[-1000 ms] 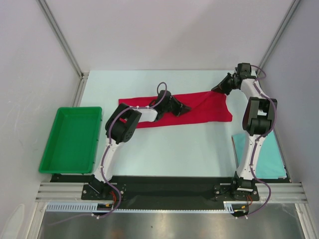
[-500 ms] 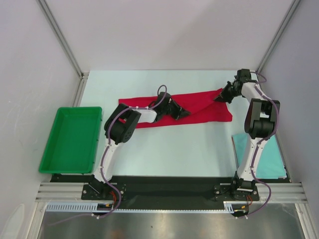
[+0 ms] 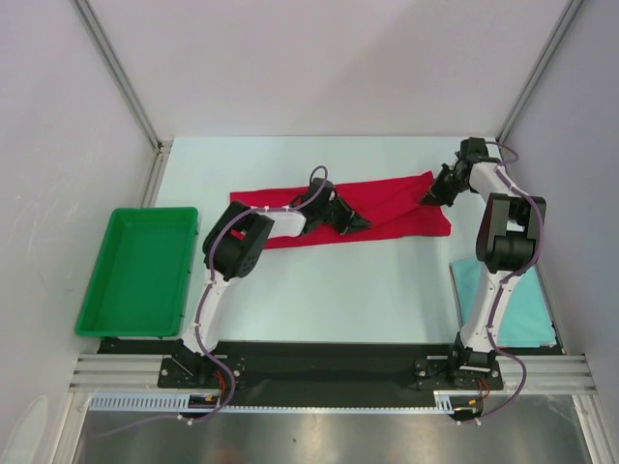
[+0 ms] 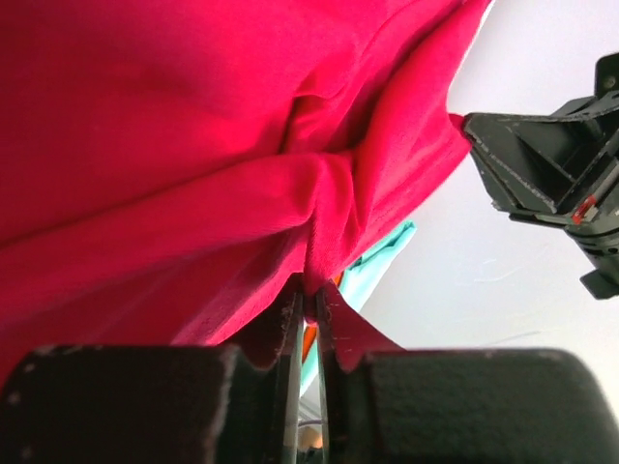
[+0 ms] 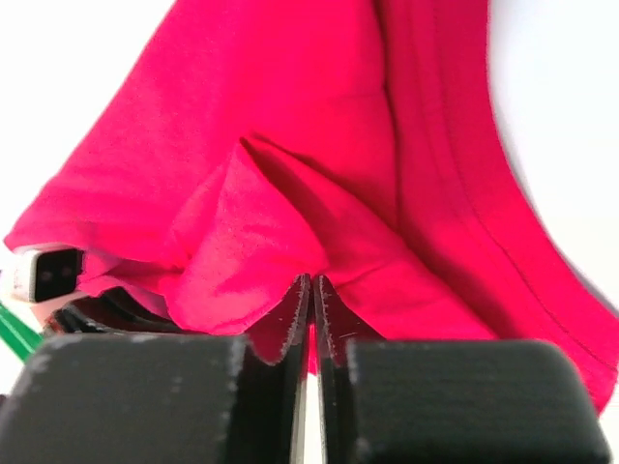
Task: Fold and stack the t-shirts
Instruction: Fold the tshirt
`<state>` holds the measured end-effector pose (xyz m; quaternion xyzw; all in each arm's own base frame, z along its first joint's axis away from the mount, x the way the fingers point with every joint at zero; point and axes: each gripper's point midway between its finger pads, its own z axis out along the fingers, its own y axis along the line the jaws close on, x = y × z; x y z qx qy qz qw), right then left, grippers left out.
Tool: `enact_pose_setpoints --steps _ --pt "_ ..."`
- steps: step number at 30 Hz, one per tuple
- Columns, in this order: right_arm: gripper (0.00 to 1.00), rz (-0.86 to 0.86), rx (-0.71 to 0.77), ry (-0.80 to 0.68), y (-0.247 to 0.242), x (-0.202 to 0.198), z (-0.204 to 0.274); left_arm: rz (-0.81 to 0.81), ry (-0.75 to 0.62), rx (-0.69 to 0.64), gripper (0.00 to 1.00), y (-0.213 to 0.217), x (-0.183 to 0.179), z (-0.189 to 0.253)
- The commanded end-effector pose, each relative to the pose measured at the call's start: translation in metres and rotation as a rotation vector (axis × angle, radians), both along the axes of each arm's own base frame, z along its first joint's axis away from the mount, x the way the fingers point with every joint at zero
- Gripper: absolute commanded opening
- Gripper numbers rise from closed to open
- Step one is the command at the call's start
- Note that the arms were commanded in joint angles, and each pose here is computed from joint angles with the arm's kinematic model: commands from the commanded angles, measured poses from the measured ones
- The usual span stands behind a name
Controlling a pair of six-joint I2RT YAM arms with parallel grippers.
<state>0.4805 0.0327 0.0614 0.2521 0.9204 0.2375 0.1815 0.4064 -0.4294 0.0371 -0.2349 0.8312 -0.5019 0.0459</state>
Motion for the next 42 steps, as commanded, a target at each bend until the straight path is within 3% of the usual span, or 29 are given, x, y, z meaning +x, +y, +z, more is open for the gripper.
enact_pose_setpoints --steps 1,4,10,16,19,23,25,31,36,39,42 --pt "0.11 0.01 -0.069 -0.039 -0.013 -0.002 0.019 -0.062 -0.087 0.025 0.18 -0.002 0.0 0.033" --pt "0.29 0.016 -0.139 -0.065 -0.024 0.002 0.03 -0.088 -0.164 0.108 0.34 0.008 0.0 0.046" --pt "0.43 0.039 -0.184 -0.112 -0.022 0.007 0.047 -0.117 -0.254 0.235 0.37 0.027 -0.004 0.065" --pt "0.41 0.073 -0.03 -0.236 0.025 0.021 0.059 -0.164 -0.345 0.118 0.36 0.004 0.006 0.08" --pt "0.28 0.053 0.123 -0.231 0.044 0.027 0.047 -0.178 -0.368 0.019 0.31 -0.017 0.019 0.082" --pt "0.06 0.048 0.271 -0.266 0.062 0.041 0.033 -0.172 -0.352 -0.027 0.31 -0.026 0.028 0.067" --pt "0.0 0.029 0.326 -0.26 0.065 0.042 0.026 -0.168 -0.318 -0.029 0.31 -0.026 0.03 0.052" --pt "0.0 -0.021 0.327 -0.22 0.052 0.048 -0.012 -0.174 -0.258 0.035 0.3 -0.008 0.035 0.004" --pt "0.0 -0.063 0.282 -0.205 0.021 0.055 -0.031 -0.216 -0.239 0.086 0.34 0.013 0.041 -0.008" --pt "0.05 -0.046 0.21 -0.21 0.003 0.064 -0.017 -0.267 -0.289 0.137 0.42 0.023 0.042 0.011" --pt "0.17 -0.023 0.136 -0.209 -0.009 0.068 0.008 -0.317 -0.38 0.196 0.49 0.036 0.035 0.05"
